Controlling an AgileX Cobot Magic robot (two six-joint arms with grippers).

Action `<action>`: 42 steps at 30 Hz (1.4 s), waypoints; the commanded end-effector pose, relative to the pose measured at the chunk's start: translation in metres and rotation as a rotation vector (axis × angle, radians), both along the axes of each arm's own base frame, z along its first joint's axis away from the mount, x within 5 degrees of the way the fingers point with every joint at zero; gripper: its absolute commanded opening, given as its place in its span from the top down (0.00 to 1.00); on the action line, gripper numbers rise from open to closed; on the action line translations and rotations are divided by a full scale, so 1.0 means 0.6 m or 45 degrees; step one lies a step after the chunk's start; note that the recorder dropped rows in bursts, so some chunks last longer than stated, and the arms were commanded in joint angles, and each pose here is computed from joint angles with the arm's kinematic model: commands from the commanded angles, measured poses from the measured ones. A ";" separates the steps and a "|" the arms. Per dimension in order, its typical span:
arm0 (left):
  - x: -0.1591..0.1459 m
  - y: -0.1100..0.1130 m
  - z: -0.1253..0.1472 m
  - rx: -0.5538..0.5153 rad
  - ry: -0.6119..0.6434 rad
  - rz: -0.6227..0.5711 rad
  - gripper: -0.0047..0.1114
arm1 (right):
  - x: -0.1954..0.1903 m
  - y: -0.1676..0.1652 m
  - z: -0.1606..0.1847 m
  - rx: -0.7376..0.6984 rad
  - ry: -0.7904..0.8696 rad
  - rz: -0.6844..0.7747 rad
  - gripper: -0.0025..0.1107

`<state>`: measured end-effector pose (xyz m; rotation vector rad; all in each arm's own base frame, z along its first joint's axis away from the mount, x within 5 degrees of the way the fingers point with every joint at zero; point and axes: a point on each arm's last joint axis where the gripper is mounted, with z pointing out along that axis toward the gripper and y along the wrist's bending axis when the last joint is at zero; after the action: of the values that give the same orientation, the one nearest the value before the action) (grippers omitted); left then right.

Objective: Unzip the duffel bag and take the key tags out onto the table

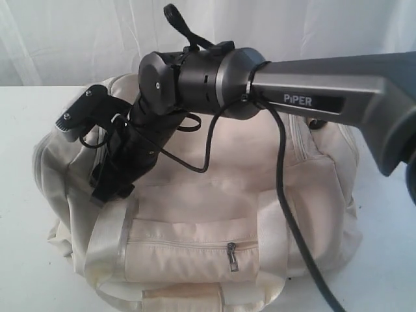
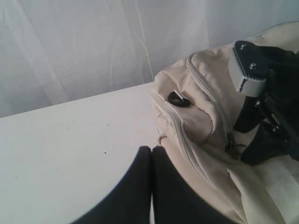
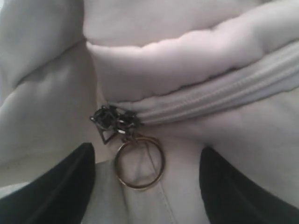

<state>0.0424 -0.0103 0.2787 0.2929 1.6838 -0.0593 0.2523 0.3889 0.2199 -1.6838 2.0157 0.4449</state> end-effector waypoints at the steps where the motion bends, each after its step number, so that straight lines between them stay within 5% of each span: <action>1: -0.001 -0.001 -0.001 -0.018 -0.013 -0.012 0.96 | 0.002 0.007 -0.019 -0.013 -0.003 0.012 0.43; 10: -0.001 -0.002 -0.001 -0.018 -0.012 -0.031 0.96 | 0.007 0.019 -0.046 0.002 -0.019 -0.006 0.65; 18: -0.001 -0.002 -0.001 -0.018 -0.012 -0.031 0.96 | 0.002 0.012 -0.017 0.017 -0.006 -0.027 0.98; 28: -0.002 -0.004 -0.004 -0.062 0.018 -0.042 0.96 | -0.019 -0.023 0.095 0.090 -0.088 -0.009 0.98; 38: 0.024 -0.019 -0.010 -0.169 0.207 -0.093 0.96 | -0.025 -0.039 0.132 0.115 -0.146 -0.010 0.98; 42: 0.032 -0.035 -0.001 -0.112 0.323 -0.221 0.96 | -0.017 -0.034 0.139 0.169 -0.216 -0.023 0.98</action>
<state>0.0592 -0.0246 0.2741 0.3087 1.8528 -0.2534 0.2379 0.3683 0.2930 -1.6222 1.8925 0.4166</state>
